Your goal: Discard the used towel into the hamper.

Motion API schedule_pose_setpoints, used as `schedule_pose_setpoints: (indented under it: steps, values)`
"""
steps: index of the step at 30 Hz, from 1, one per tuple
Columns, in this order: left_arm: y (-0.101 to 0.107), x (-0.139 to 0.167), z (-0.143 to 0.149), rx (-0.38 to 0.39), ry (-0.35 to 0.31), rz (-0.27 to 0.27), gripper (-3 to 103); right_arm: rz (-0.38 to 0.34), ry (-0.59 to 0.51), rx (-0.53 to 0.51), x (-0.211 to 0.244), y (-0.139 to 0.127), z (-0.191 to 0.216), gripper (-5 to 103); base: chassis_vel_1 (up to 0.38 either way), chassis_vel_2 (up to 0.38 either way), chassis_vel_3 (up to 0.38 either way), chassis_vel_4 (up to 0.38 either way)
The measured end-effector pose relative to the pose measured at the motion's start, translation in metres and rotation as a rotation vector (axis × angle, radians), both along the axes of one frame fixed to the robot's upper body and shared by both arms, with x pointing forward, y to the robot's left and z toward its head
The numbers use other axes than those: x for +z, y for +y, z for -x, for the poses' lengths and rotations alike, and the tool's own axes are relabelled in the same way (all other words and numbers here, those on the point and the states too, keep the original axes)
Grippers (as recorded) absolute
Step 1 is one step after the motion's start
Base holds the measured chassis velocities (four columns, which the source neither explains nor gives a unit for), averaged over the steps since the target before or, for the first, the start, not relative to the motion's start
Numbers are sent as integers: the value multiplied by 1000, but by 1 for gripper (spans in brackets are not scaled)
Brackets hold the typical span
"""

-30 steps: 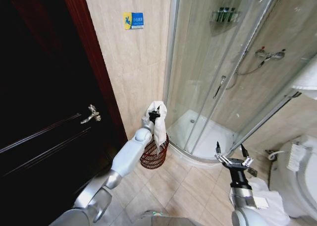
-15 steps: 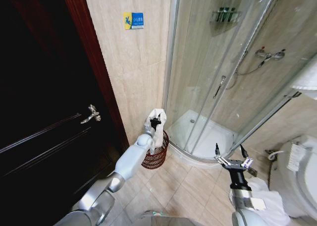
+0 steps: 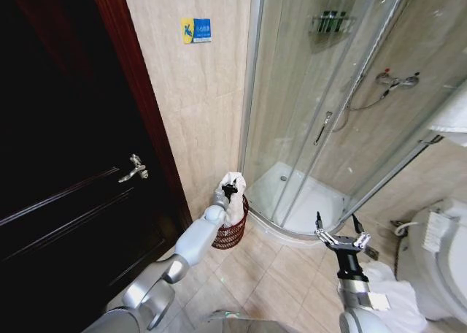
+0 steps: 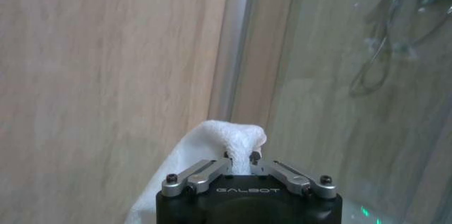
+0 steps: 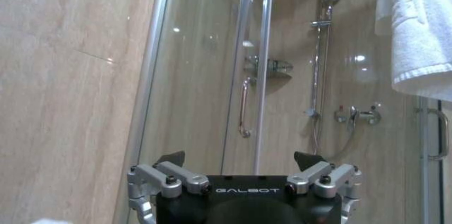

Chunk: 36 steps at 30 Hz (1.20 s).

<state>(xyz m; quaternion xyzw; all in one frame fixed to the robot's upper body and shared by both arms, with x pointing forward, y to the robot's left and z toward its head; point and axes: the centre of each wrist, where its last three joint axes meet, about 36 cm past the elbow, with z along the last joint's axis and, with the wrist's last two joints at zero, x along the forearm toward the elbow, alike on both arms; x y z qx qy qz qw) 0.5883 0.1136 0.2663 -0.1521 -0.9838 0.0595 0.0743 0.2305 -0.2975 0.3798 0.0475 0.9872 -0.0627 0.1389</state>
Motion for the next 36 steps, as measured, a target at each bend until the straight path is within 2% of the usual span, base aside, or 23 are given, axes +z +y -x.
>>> schedule_pose_setpoints:
  steps: [5, 9, 12, 20, 25, 36]
  values:
    - [2, -17, 5, 0, 45, -4, 2, -5, -2, 0, -2, 0, 1, 100, 0, 0, 0, 0]
    - [3, -30, 10, -16, 75, -22, 2, -41, -49, -12, -3, 4, -3, 100, 0, 0, 0, 0]
    - [6, -46, 18, -46, 108, -69, 2, -51, -79, -17, -4, 4, -5, 100, 0, 0, 0, 0]
    - [4, -66, 28, -60, 157, -101, 2, -56, -69, -3, -6, 1, 2, 100, 0, 0, 0, 0]
    - [0, -74, 33, -64, 174, -119, 2, -55, -48, -16, -5, 1, 6, 100, 0, 0, 0, 0]
    - [2, -83, 42, -53, 187, -121, 2, -60, -48, -41, -6, 1, 5, 100, -3, 6, 4, -2]
